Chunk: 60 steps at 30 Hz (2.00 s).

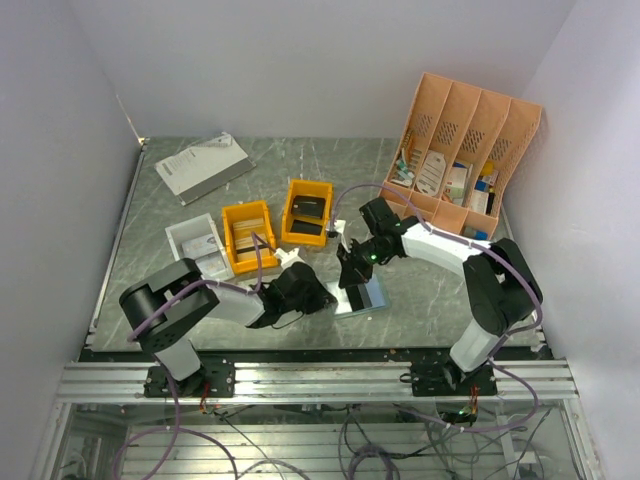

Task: Put the credit cards into the card holder
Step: Insert the credit card into the card holder.

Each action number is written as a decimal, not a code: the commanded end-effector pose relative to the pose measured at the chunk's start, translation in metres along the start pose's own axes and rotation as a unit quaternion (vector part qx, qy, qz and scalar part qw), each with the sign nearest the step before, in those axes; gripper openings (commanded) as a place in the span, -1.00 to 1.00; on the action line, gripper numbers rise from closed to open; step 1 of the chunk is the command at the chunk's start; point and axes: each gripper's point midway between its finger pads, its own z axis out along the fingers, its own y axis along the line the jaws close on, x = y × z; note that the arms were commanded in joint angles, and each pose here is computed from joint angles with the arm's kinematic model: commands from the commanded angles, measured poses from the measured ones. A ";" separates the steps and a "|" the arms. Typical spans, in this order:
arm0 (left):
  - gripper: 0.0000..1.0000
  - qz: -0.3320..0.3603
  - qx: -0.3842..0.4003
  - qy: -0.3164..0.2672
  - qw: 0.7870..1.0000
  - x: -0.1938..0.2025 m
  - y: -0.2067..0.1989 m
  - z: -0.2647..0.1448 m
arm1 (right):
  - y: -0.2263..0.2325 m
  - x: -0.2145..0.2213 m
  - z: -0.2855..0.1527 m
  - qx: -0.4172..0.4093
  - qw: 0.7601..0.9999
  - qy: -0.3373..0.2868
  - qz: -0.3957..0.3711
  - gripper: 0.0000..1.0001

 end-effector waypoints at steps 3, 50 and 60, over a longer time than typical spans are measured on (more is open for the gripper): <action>-0.86 -0.011 0.020 -0.001 1.000 0.000 0.003 0.003 | -0.001 0.019 0.019 0.012 0.998 0.016 0.053 -1.00; -0.86 -0.023 0.018 0.006 1.000 0.007 0.019 0.006 | -0.025 0.047 0.003 0.138 0.986 0.097 0.001 -1.00; -0.86 -0.023 0.019 0.006 1.000 0.007 0.018 0.005 | -0.033 0.048 -0.013 0.147 0.985 0.093 -0.002 -1.00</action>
